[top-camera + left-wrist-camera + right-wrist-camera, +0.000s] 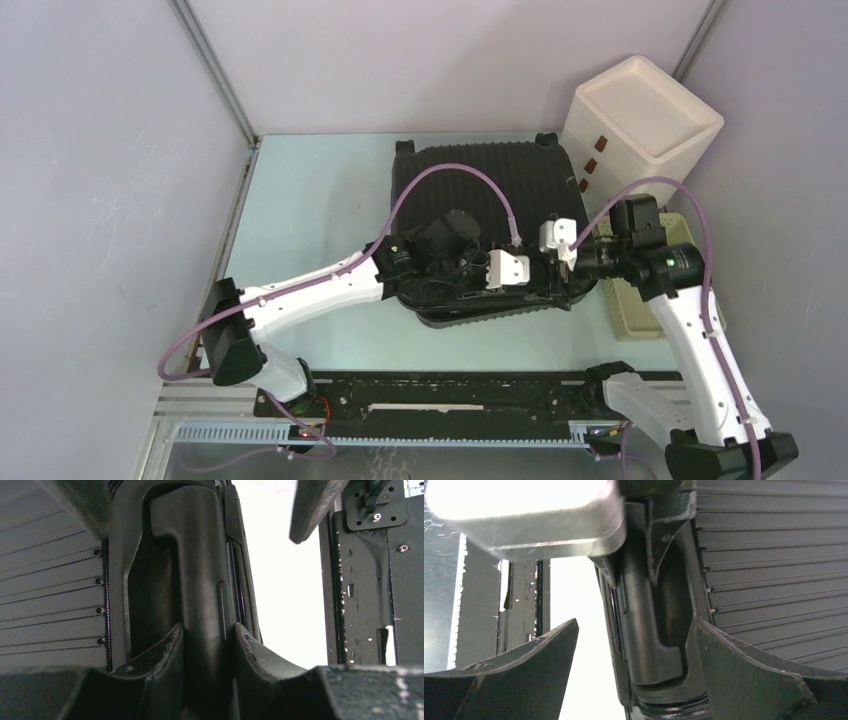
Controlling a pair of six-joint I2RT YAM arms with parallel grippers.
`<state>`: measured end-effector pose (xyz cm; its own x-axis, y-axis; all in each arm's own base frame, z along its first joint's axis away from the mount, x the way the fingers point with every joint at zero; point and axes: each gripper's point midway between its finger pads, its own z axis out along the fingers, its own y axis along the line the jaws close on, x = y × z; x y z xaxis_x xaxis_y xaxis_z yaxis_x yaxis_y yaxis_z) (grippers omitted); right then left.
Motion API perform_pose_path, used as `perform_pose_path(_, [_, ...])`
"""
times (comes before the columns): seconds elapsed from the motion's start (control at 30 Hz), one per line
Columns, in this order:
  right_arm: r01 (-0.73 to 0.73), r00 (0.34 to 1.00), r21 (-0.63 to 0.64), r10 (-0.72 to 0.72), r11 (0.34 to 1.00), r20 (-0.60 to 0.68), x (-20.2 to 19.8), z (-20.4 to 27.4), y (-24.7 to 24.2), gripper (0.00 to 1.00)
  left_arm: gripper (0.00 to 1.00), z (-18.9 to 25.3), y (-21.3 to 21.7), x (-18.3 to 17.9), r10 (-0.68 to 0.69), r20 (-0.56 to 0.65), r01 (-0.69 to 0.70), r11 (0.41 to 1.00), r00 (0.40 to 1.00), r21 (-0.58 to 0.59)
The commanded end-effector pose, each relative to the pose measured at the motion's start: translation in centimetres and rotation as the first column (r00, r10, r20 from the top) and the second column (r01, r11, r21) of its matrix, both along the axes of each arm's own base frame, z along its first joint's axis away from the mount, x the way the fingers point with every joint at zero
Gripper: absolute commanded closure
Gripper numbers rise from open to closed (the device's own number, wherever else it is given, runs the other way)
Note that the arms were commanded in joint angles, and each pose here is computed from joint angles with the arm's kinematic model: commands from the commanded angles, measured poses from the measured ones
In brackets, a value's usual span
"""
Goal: Open, take out, and arrange the luggage
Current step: Open the luggage at the center of the board.
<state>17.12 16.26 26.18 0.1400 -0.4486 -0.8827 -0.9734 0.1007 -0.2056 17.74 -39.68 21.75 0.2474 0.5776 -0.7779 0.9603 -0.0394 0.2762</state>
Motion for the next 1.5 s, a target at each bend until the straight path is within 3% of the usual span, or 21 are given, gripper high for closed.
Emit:
perform_pose_path(0.0, [0.003,0.999,-0.032,-0.005,0.999,-0.045,1.0,0.2,0.4,0.07,1.00,8.2,-1.0,-1.8,-0.088,0.061,0.100,0.964,0.994,-0.248])
perform_pose_path(0.3, [-0.039,0.985,-0.052,0.030,0.998,-0.172,0.9,-1.8,1.4,0.14,1.00,12.0,-0.4,-2.7,-0.098,0.049,0.109,0.913,0.994,-0.393])
perform_pose_path(0.53, [-0.041,0.984,-0.091,0.024,0.995,-0.179,1.2,-1.8,1.7,0.18,1.00,13.2,-0.8,-2.8,-0.105,0.041,0.112,0.896,0.994,-0.430])
perform_pose_path(0.77, [-0.076,0.992,-0.017,0.074,0.997,-0.102,-0.7,2.0,1.6,0.17,1.00,13.3,-0.7,-2.5,-0.095,0.014,0.092,0.893,0.995,-0.441])
perform_pose_path(0.9, [0.004,1.000,0.123,-0.001,0.992,-0.021,-2.0,7.2,-0.6,0.12,1.00,14.5,-0.2,-2.0,-0.087,-0.015,0.069,0.871,0.996,-0.486])
perform_pose_path(0.97, [0.105,0.994,0.181,-0.104,0.978,-0.012,-1.8,8.9,-2.1,0.11,1.00,15.2,0.1,-1.7,-0.082,-0.038,0.051,0.860,0.996,-0.508])
perform_pose_path(1.07, [0.336,0.942,0.260,-0.328,0.905,-0.077,0.6,9.3,-4.9,0.12,1.00,16.8,0.8,-1.1,-0.071,-0.062,0.026,0.838,0.996,-0.545])
perform_pose_path(1.2, [0.603,0.795,0.394,-0.564,0.694,-0.224,4.3,9.5,-10.7,0.18,1.00,18.8,1.6,-0.1,-0.056,-0.074,0.003,0.814,0.996,-0.581])
perform_pose_path(1.33, [0.776,0.625,0.400,-0.681,0.488,-0.381,5.7,7.8,-16.7,0.46,1.00,20.1,1.9,0.6,-0.039,-0.087,-0.022,0.792,0.995,-0.610])
perform_pose_path(1.47, [0.878,0.476,0.305,-0.751,0.370,-0.458,6.9,4.2,-20.8,0.67,1.00,21.4,1.8,1.5,-0.023,-0.101,-0.047,0.769,0.995,-0.638])
